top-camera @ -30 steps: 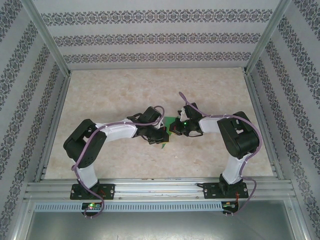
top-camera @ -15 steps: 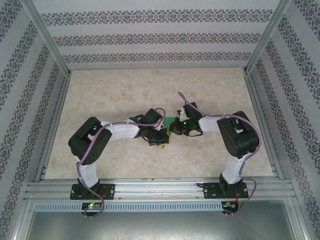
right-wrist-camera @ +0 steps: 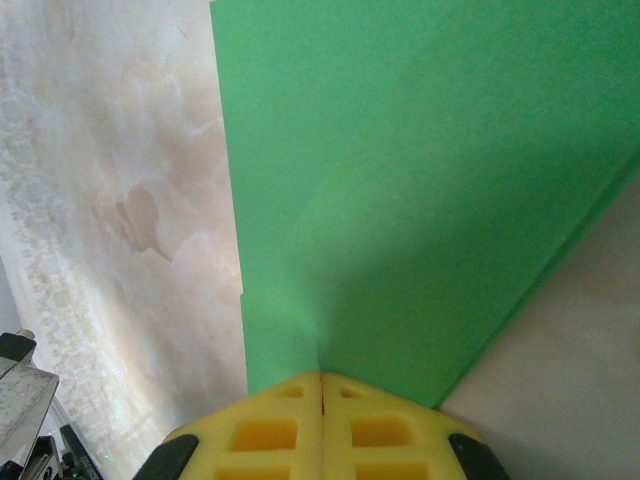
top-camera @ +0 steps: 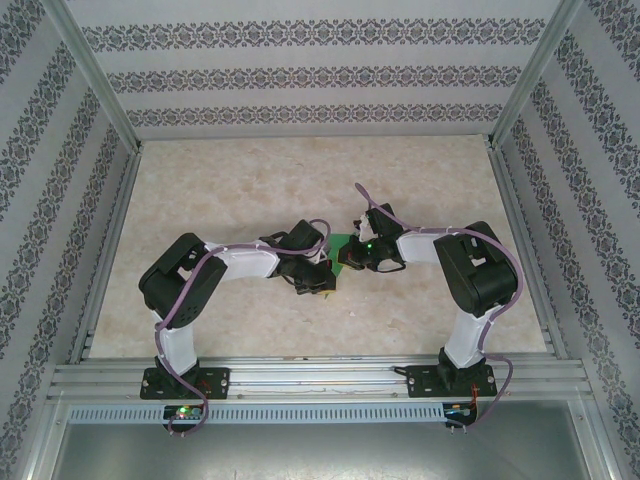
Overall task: Fold a paper plane with a square sheet of paper (fold left side to right side)
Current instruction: Fold the wing for the fifth time at the center of the table.
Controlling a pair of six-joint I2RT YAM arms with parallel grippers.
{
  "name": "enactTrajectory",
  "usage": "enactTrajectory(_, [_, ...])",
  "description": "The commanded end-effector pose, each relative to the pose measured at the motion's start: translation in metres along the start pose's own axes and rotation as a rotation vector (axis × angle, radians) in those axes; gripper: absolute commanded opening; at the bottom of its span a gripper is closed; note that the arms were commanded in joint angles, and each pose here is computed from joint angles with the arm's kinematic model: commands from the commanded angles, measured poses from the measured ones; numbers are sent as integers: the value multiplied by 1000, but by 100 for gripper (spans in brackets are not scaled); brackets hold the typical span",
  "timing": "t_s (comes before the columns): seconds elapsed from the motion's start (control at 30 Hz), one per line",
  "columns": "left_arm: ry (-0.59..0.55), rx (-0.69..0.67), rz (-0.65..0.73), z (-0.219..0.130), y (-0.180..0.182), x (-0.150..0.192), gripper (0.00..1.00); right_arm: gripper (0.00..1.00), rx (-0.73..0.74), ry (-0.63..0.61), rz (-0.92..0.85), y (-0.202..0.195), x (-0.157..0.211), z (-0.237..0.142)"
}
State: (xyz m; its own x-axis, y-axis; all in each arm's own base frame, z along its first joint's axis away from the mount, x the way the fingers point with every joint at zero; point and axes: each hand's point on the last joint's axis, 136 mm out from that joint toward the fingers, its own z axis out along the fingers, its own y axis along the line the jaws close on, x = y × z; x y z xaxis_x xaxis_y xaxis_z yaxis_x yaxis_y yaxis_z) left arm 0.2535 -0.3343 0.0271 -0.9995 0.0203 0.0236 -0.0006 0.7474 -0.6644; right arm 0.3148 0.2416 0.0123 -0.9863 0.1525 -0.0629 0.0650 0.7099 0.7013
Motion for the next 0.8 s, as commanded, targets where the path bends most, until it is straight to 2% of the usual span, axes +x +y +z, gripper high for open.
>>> enactTrajectory(0.0, [-3, -25, -19, 5, 14, 1, 1, 0, 259, 99, 93, -71, 39, 11])
enactTrajectory(0.77, [-17, -51, -33, 1, 27, 5, 1, 0, 295, 116, 89, -77, 43, 10])
